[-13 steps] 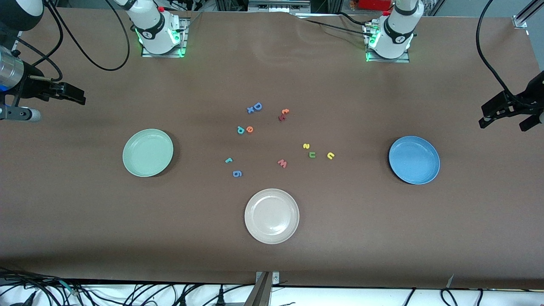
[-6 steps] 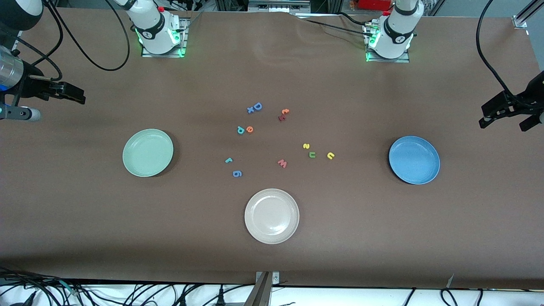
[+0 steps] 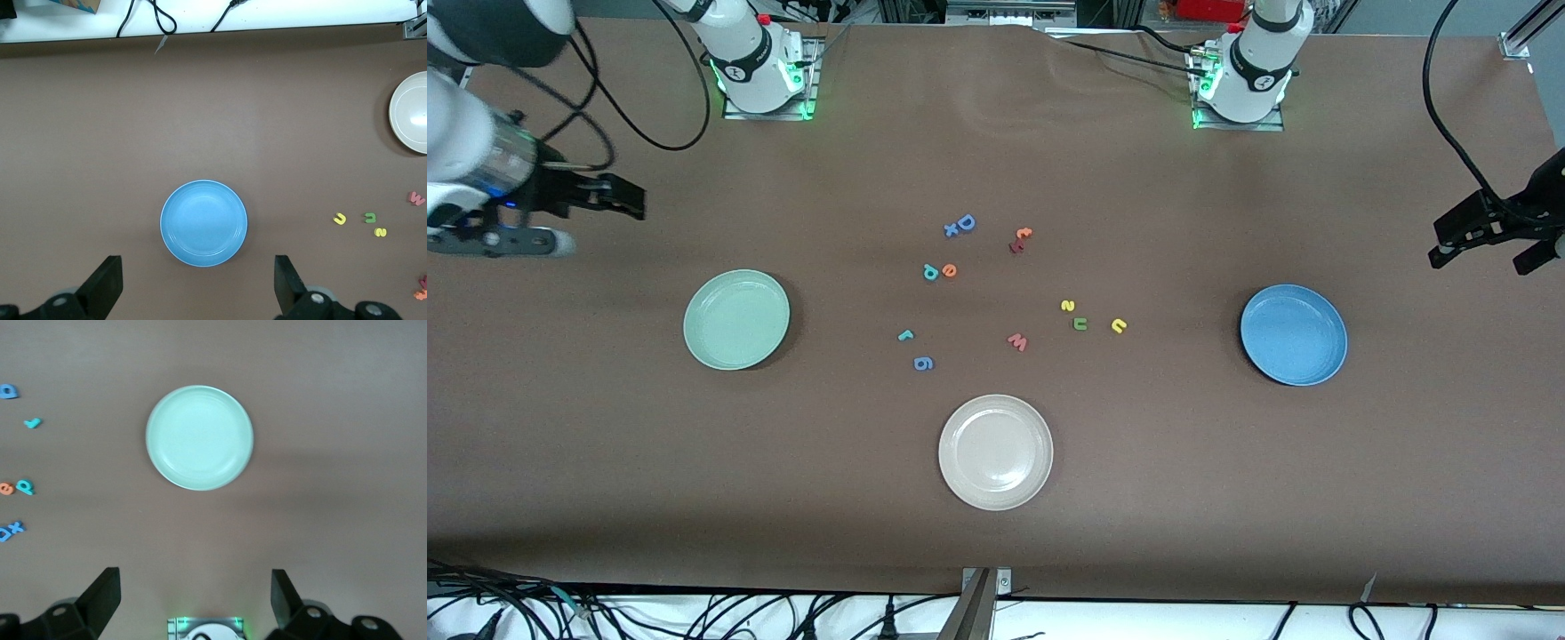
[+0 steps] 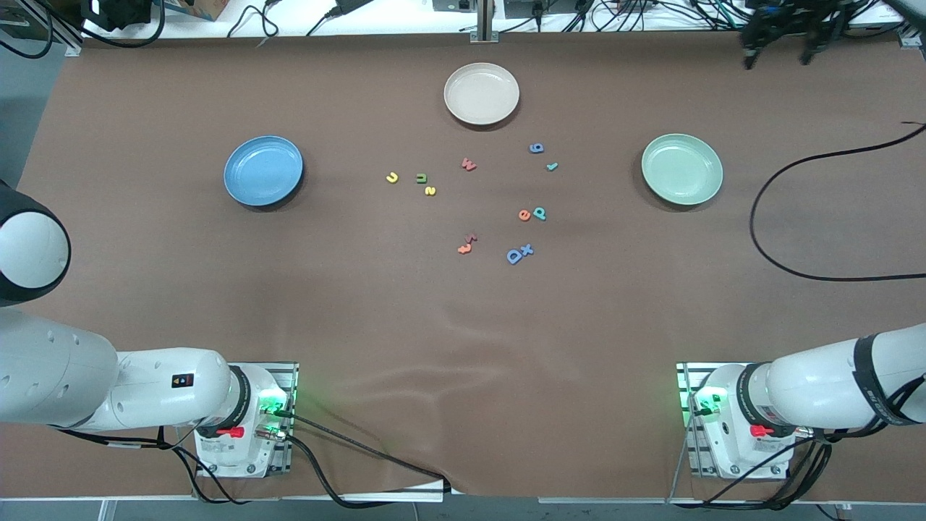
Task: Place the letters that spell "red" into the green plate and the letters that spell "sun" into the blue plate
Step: 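Move the right gripper toward the letters while the left gripper advances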
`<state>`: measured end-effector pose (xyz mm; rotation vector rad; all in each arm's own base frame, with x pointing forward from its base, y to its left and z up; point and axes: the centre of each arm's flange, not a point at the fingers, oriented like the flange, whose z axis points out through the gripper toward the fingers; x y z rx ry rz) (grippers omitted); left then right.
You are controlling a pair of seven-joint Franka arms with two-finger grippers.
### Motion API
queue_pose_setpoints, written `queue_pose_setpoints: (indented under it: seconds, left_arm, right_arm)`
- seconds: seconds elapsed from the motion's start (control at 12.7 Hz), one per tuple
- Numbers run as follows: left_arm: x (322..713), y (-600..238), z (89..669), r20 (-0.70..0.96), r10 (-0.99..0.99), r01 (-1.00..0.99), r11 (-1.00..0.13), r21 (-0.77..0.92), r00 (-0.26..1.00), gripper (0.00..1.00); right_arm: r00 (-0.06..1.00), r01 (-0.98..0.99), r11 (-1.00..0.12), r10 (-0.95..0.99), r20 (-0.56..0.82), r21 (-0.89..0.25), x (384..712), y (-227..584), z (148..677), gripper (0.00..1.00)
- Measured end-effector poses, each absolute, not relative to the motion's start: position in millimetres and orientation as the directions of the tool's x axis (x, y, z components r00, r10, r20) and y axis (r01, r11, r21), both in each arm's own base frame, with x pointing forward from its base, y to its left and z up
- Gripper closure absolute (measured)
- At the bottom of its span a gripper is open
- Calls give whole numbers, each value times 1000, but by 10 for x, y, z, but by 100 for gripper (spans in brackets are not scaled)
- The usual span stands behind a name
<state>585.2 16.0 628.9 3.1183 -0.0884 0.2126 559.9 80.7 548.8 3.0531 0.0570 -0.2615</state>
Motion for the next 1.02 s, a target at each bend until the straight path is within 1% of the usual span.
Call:
queue_pose_setpoints:
  seconds: [0.16, 0.32, 0.55, 0.79, 1.02]
  left_arm:
    - [5852, 141, 6292, 137, -59, -61, -998, 11, 989, 0]
    - [5852, 125, 6294, 137, -61, -63, -998, 11, 989, 0]
    - [5901, -112, 6193, 120, -102, -105, -994, 15, 988, 0]
    - [5974, -527, 5983, 85, -173, -176, -984, 26, 981, 0]
    - [6138, -677, 5531, 12, -197, -197, -979, 43, 980, 0]
  right_arm:
    - [990, 34, -996, 23, -136, 81, 5661, 1265, 5209, 0]
    - [994, -11, -996, -20, -107, 87, 5658, 1656, 4848, 0]
    - [991, -74, -992, -84, -103, 100, 5615, 2010, 4286, 0]
    - [982, -172, -981, -178, -57, 88, 5586, 2329, 3765, 0]
    - [959, -282, -958, -282, -4, 50, 5503, 2684, 3155, 1]
